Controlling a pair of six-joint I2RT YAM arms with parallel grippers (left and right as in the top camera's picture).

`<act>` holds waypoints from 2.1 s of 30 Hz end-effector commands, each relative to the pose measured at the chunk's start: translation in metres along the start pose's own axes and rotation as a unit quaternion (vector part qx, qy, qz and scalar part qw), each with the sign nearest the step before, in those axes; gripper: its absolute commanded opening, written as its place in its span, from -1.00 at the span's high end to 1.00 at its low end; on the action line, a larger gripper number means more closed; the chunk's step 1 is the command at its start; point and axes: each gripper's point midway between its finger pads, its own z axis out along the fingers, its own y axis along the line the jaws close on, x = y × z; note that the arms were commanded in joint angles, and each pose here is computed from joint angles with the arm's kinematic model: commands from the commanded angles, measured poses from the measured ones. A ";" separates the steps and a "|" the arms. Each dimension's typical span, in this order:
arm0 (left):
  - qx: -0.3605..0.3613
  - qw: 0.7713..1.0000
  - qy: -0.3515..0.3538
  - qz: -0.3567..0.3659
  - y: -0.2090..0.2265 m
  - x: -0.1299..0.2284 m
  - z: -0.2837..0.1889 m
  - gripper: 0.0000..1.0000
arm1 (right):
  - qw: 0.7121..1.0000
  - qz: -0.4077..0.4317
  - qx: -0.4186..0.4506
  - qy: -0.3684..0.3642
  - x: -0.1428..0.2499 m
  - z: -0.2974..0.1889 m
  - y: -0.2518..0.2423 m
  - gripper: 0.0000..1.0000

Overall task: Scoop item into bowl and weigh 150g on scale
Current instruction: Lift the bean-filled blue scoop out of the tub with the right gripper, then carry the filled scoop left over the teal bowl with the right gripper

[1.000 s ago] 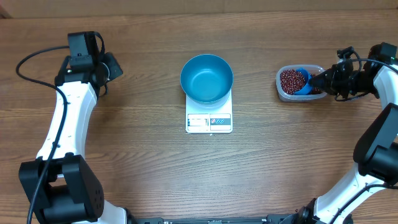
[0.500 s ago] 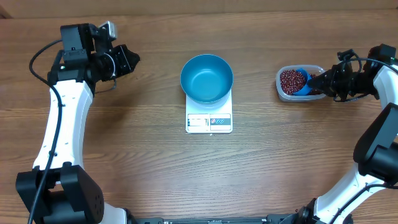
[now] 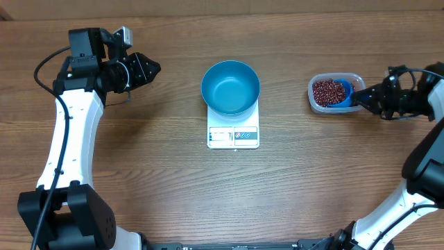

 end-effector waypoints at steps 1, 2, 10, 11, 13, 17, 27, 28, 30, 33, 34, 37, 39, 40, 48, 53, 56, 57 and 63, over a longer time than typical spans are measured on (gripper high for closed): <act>-0.007 1.000 -0.018 0.017 -0.006 -0.009 -0.011 0.04 | 1.000 0.009 -0.024 -0.002 0.001 -0.003 -0.001 0.93; -0.009 1.000 -0.019 0.017 -0.005 -0.009 -0.011 -0.04 | 0.999 0.005 -0.039 -0.006 0.000 -0.005 0.003 0.93; -0.010 1.000 -0.017 0.015 -0.004 -0.008 -0.011 -0.99 | 0.998 0.010 -0.065 -0.025 -0.006 -0.017 0.003 0.93; -0.010 1.000 -0.017 0.015 -0.004 -0.008 -0.011 -0.99 | 0.997 0.011 -0.065 -0.026 -0.006 -0.018 0.002 0.93; -0.010 1.000 -0.017 0.015 -0.004 -0.008 -0.011 -0.99 | 0.997 0.013 -0.071 -0.029 -0.006 -0.021 0.003 0.93; -0.010 1.000 -0.017 0.015 -0.004 -0.008 -0.011 -0.99 | 0.996 0.017 -0.087 -0.032 -0.007 -0.023 0.007 0.93; -0.010 1.000 -0.017 0.015 -0.004 -0.008 -0.011 -0.99 | 0.993 0.000 -0.117 -0.033 -0.005 -0.026 0.018 0.93; -0.010 1.000 -0.017 0.015 -0.004 -0.008 -0.011 -0.99 | 0.993 0.001 -0.117 -0.033 -0.005 -0.027 0.017 0.93; -0.010 1.000 -0.017 0.015 -0.004 -0.008 -0.011 -0.99 | 0.993 0.006 -0.117 -0.031 -0.004 -0.028 0.018 0.93; -0.010 1.000 -0.017 0.015 -0.004 -0.008 -0.011 -0.99 | 0.991 0.001 -0.131 -0.030 -0.003 -0.030 0.024 0.93; -0.010 1.000 -0.017 0.015 -0.004 -0.008 -0.011 -0.99 | 0.989 -0.001 -0.144 -0.032 -0.003 -0.031 0.029 0.93; -0.010 1.000 -0.017 0.015 -0.004 -0.008 -0.011 -0.99 | 0.984 -0.004 -0.175 -0.039 -0.004 -0.037 0.038 0.93; -0.010 1.000 -0.017 0.015 -0.004 -0.008 -0.011 -0.99 | 0.980 -0.003 -0.191 -0.045 -0.006 -0.041 0.041 0.93; -0.011 1.000 -0.017 0.015 -0.004 -0.008 -0.011 -0.99 | 0.978 -0.002 -0.201 -0.050 -0.007 -0.044 0.043 0.93; -0.011 1.000 -0.017 0.015 -0.004 -0.008 -0.011 -0.99 | 0.961 -0.020 -0.264 -0.080 -0.012 -0.064 0.057 0.93; -0.012 1.000 -0.017 0.015 -0.004 -0.008 -0.011 -0.99 | 0.953 -0.050 -0.284 -0.094 -0.010 -0.068 0.065 0.93; -0.012 1.000 -0.017 0.015 -0.004 -0.008 -0.011 -0.99 | 0.949 -0.055 -0.295 -0.100 -0.012 -0.071 0.068 0.93; -0.012 1.000 -0.017 0.015 -0.004 -0.008 -0.011 -0.99 | 0.945 -0.055 -0.305 -0.103 -0.012 -0.073 0.071 0.93; -0.012 1.000 -0.017 0.015 -0.004 -0.008 -0.011 -0.99 | 0.938 -0.048 -0.325 -0.107 -0.013 -0.079 0.078 0.92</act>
